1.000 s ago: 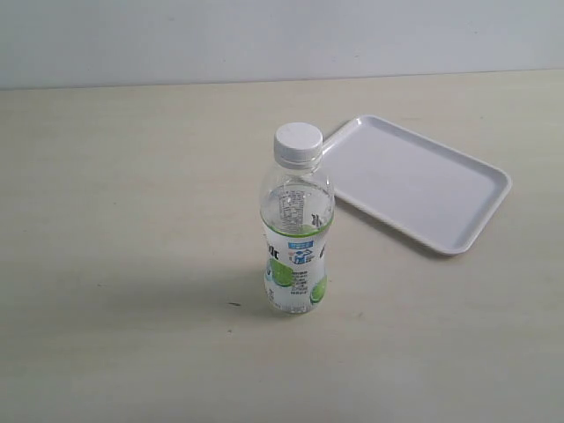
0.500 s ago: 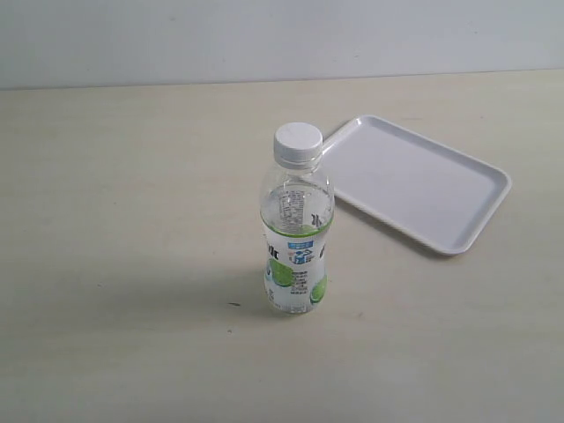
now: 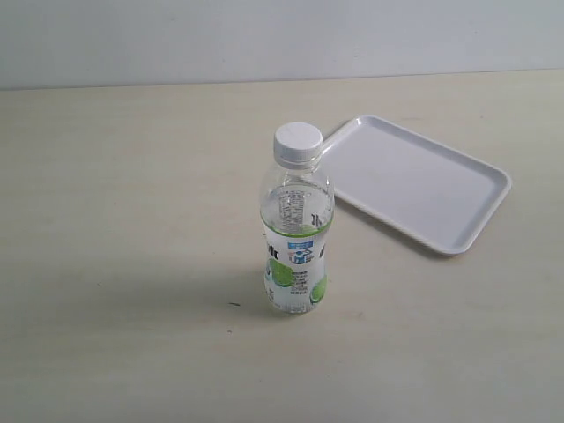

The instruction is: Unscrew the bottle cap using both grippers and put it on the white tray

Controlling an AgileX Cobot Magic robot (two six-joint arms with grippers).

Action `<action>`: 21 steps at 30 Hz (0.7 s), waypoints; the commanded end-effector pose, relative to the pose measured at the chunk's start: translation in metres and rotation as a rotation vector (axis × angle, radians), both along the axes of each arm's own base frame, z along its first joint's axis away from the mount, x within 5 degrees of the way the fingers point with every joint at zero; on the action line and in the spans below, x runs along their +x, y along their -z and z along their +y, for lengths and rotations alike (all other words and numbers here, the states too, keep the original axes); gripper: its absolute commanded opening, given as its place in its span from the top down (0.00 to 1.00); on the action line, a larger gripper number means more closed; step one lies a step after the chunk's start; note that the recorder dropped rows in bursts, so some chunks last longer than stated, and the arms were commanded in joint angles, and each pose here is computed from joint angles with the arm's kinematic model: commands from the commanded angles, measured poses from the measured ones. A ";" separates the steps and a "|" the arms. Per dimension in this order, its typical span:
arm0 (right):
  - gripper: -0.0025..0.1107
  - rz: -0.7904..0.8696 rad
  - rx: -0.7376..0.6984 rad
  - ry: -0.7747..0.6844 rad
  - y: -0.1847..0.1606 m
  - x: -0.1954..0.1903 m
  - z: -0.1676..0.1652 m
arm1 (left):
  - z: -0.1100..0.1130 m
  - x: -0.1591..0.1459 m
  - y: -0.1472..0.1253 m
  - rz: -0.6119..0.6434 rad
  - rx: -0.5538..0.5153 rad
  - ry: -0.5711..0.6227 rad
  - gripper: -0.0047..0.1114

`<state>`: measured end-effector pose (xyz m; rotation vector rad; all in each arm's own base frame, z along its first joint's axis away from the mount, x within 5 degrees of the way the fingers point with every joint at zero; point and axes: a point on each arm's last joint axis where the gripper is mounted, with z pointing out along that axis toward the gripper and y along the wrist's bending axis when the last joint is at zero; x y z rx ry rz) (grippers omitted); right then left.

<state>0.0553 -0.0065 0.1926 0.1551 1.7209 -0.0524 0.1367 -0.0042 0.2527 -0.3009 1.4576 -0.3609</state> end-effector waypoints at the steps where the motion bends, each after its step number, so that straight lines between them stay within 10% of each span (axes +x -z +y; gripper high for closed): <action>1: 0.98 -0.007 -0.005 0.007 0.001 0.000 0.000 | -0.005 0.046 -0.009 0.214 0.164 0.030 0.96; 3: 0.98 -0.007 -0.005 0.007 0.001 0.000 0.000 | -0.006 0.076 -0.010 0.443 0.385 0.079 0.96; 9: 0.98 -0.007 -0.005 0.007 0.001 0.000 0.000 | -0.006 0.104 -0.022 0.830 0.573 0.198 0.96; 21: 0.98 -0.008 -0.001 0.007 0.001 0.000 0.000 | -0.015 0.050 0.014 0.526 0.394 0.143 0.96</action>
